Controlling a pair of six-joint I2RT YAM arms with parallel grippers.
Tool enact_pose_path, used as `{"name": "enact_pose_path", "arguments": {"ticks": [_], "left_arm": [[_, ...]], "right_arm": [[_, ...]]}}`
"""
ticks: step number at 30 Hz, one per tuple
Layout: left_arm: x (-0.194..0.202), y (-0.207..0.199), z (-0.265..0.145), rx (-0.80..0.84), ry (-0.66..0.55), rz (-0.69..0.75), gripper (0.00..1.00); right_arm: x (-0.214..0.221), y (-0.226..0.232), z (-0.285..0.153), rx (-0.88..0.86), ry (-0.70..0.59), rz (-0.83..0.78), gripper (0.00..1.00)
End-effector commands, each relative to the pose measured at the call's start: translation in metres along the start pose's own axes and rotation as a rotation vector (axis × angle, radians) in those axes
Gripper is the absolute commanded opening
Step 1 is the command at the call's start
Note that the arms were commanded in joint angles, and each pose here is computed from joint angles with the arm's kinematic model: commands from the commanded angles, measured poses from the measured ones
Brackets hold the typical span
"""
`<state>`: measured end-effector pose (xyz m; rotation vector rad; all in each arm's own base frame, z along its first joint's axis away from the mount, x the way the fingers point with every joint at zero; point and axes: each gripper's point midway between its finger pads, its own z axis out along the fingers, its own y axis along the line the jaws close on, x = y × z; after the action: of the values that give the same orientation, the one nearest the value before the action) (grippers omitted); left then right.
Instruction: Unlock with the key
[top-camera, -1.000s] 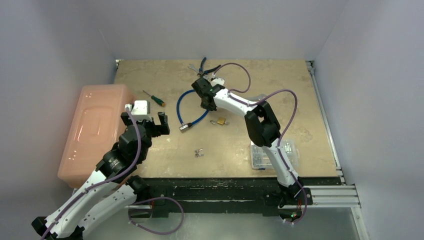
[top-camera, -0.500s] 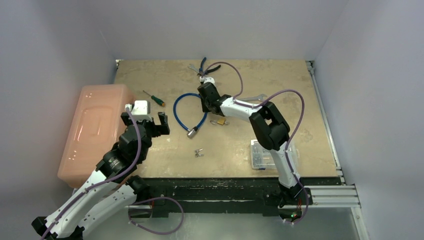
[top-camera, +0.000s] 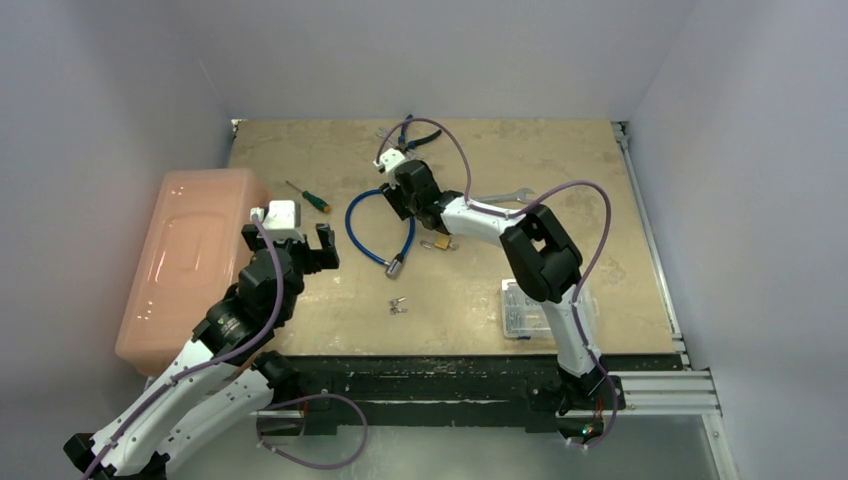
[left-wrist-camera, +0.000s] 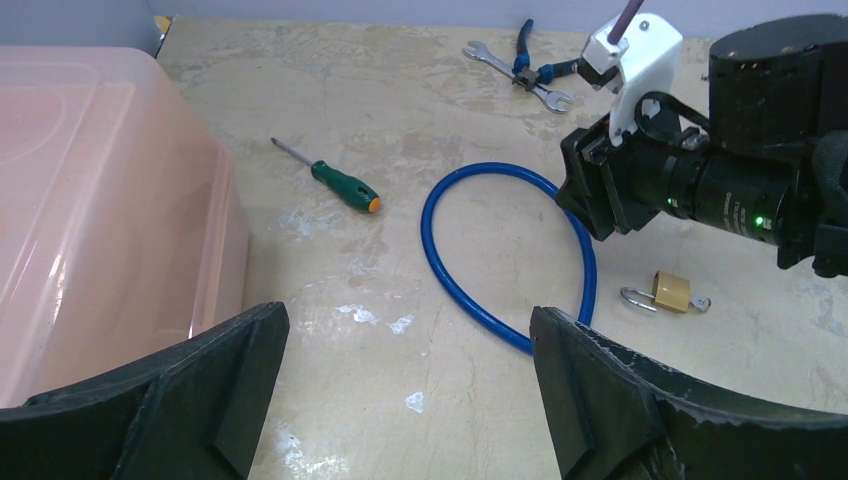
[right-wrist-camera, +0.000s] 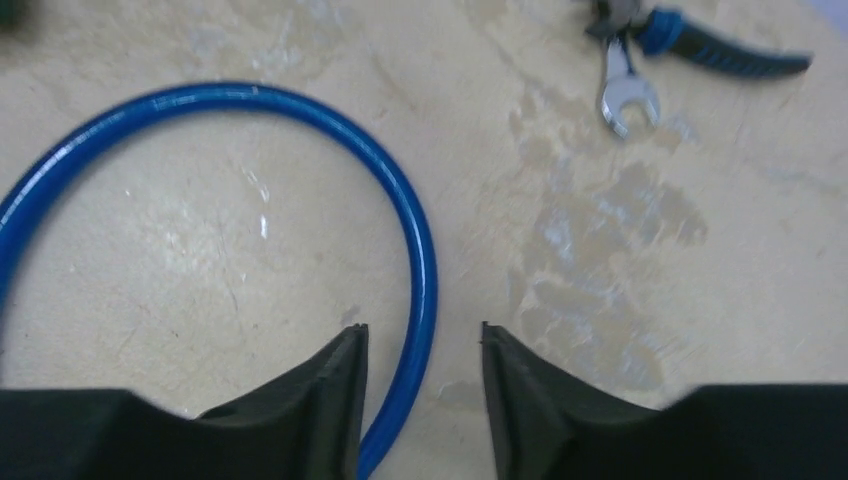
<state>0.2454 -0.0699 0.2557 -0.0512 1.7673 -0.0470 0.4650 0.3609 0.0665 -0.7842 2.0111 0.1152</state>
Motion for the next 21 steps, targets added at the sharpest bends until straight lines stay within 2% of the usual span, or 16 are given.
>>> {"name": "enact_pose_path", "arguments": {"ticks": [1, 4, 7, 8, 9, 14, 21], "left_arm": [[-0.005, 0.003, 0.001, -0.013, -0.017, 0.017, 0.98], [-0.005, 0.004, 0.001, -0.015, -0.019, 0.016, 0.99], [-0.006, 0.004, 0.000, -0.016, -0.020, 0.016, 0.99], [-0.006, 0.004, 0.000, -0.015, -0.021, 0.014, 0.99], [-0.006, 0.004, 0.000, -0.015, -0.021, 0.013, 0.99], [-0.006, 0.003, 0.000, -0.008, -0.020, 0.009, 0.99], [-0.007, 0.004, -0.001, -0.005, -0.022, 0.004, 0.99]], "right_arm": [[-0.059, -0.009, -0.020, 0.022, -0.118, 0.059, 0.58], [-0.071, -0.012, -0.045, 0.040, -0.126, 0.286, 0.68], [-0.058, -0.012, -0.066, 0.085, -0.053, 0.550, 0.77], [-0.051, -0.008, -0.071, 0.082, -0.018, 0.608, 0.87], [-0.044, 0.000, -0.074, 0.073, 0.021, 0.660, 0.93], [-0.004, 0.042, -0.084, 0.053, 0.238, 0.756, 0.93], [0.025, 0.078, -0.090, 0.058, 0.335, 0.817, 0.89]]}}
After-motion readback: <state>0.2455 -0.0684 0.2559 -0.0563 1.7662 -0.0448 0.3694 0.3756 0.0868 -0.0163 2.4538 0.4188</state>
